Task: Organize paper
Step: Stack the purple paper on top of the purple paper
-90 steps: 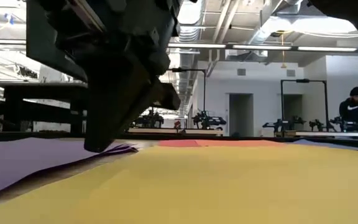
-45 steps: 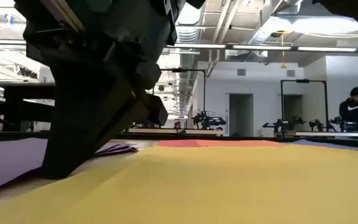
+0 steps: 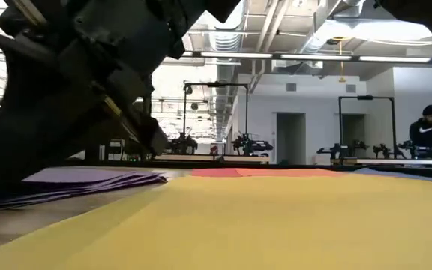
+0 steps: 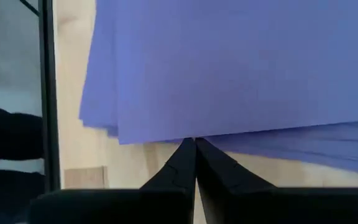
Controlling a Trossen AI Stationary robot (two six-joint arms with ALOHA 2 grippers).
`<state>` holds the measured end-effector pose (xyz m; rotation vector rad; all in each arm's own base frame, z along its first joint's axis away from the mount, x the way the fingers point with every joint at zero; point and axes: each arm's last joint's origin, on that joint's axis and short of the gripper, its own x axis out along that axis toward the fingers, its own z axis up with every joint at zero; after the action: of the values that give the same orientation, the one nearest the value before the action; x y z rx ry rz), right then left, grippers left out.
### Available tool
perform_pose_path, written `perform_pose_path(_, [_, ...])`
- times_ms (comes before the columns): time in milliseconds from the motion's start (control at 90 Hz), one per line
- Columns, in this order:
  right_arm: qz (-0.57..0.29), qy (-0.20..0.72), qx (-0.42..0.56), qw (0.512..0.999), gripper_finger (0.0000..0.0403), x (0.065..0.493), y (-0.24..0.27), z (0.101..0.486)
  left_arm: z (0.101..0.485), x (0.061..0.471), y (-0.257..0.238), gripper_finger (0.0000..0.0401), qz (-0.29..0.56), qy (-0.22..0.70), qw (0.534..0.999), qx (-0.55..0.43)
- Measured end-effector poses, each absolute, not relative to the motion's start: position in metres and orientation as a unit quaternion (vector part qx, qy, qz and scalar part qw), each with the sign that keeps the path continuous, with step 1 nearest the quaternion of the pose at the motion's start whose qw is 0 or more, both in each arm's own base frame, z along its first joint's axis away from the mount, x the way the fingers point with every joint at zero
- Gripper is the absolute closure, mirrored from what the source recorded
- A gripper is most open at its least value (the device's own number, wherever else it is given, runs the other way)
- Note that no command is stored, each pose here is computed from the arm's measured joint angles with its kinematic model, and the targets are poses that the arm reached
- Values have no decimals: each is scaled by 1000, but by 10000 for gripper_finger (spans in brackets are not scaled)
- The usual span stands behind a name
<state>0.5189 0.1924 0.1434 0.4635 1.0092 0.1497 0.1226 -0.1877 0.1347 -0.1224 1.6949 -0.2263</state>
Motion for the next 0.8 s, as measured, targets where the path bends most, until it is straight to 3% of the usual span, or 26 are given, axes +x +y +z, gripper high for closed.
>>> perform_pose_path(478, [107,498,237,827,403,511,210,145,144,119,-182,401,-81,746,658,-64])
perform_pose_path(656, [53,519,232,821,403,506,204,133,143,117,-169,401,17,750,658,-57])
perform_pose_path(800, [44,529,226,817,403,504,202,130,145,114,-152,401,67,784,617,-24])
